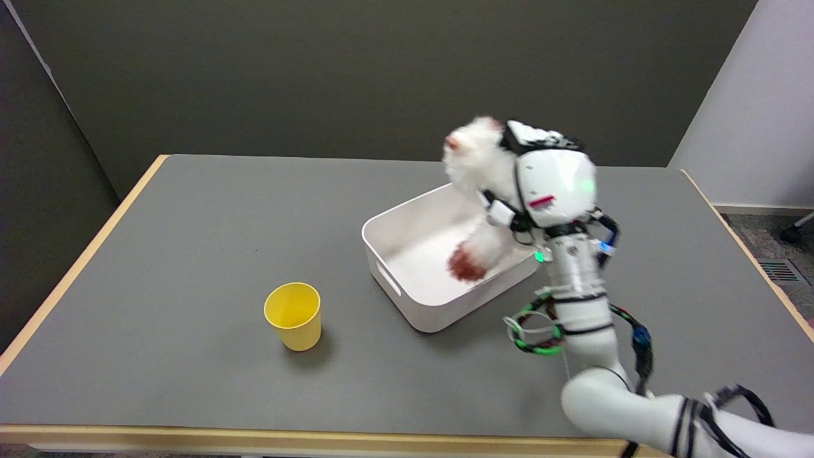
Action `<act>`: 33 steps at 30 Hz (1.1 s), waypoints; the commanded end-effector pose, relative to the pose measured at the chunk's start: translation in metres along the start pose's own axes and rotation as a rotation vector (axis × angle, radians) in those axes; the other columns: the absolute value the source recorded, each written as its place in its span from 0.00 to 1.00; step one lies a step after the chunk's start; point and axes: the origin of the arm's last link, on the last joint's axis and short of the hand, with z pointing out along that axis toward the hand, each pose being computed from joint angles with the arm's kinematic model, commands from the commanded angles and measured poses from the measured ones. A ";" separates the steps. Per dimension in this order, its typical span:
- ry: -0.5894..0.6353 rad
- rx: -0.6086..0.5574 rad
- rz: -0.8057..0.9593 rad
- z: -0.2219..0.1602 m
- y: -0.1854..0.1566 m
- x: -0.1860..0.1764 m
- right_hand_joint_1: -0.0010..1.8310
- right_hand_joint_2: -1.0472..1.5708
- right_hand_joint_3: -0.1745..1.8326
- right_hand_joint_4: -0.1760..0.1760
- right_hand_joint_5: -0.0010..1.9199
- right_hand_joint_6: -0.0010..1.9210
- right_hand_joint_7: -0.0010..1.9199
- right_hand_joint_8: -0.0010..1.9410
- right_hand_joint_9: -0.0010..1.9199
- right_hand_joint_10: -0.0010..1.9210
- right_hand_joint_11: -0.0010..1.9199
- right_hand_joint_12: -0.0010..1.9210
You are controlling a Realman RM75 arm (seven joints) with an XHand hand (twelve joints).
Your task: Place the plush toy into the white container.
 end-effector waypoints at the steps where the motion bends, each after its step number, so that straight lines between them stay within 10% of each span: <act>1: -0.193 0.113 0.336 0.079 -0.059 -0.050 0.74 0.79 0.34 0.00 0.30 0.73 0.41 0.75 0.41 0.94 0.38 0.99; 10: -0.310 -0.035 0.529 0.048 -0.027 -0.073 0.65 0.83 0.26 0.00 0.31 0.80 0.35 0.81 0.45 0.92 0.37 1.00; 12: -0.337 -0.058 0.576 0.039 -0.014 -0.070 0.72 0.77 0.32 0.17 0.27 0.58 0.43 0.70 0.43 0.78 0.35 1.00; 15: -0.371 -0.095 0.651 0.029 0.016 -0.055 0.42 0.65 0.54 0.36 0.20 0.37 0.35 0.47 0.35 0.71 0.30 0.93; 23: -0.384 -0.072 0.652 0.002 0.081 -0.016 0.27 0.64 0.49 0.30 0.10 0.21 0.15 0.23 0.15 0.55 0.22 0.89; 29: -0.263 -0.028 0.587 -0.013 0.138 0.004 0.19 0.63 0.48 0.32 0.09 0.20 0.13 0.21 0.12 0.53 0.19 0.87; 33: 0.037 -0.063 0.660 -0.031 0.167 0.026 0.16 0.63 0.47 0.34 0.08 0.19 0.11 0.19 0.09 0.49 0.13 0.79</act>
